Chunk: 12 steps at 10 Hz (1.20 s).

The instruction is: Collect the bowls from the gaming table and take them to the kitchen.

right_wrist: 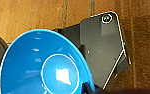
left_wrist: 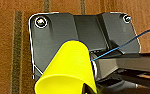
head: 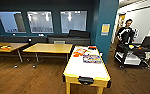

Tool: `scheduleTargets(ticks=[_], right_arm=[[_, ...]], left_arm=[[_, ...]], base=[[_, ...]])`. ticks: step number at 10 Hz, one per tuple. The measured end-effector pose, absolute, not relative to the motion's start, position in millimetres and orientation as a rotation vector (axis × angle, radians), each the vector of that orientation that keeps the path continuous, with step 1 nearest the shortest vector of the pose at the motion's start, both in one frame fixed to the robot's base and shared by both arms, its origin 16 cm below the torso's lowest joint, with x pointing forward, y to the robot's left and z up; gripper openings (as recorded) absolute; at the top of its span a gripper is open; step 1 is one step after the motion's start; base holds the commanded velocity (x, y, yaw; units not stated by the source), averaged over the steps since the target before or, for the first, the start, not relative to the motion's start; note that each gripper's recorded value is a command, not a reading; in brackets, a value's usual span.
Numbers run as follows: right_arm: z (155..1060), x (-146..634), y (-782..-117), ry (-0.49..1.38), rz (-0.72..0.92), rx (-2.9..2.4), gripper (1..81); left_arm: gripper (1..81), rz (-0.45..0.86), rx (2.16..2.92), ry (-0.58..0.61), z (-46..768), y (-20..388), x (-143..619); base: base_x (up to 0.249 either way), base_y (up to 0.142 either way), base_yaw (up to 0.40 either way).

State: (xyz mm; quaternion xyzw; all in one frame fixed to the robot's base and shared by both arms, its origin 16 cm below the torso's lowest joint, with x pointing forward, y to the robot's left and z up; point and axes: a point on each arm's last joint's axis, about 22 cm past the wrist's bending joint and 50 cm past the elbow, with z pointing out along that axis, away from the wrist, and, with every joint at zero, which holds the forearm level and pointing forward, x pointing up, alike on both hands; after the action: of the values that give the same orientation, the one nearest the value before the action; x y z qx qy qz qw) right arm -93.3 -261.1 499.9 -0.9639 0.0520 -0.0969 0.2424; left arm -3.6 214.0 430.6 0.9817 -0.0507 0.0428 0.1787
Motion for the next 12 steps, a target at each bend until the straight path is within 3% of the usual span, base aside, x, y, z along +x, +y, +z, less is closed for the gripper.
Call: scheduleTargets(ticks=[12], right_arm=[[499.5, -93.4, -253.4, 0.145, -0.264, -2.625, 1.0]], left_arm=[[1.0, 0.122, 2.768, -0.144, 430.9, 207.1, -3.7]], base=[[-0.157, 0.000, 0.000]])
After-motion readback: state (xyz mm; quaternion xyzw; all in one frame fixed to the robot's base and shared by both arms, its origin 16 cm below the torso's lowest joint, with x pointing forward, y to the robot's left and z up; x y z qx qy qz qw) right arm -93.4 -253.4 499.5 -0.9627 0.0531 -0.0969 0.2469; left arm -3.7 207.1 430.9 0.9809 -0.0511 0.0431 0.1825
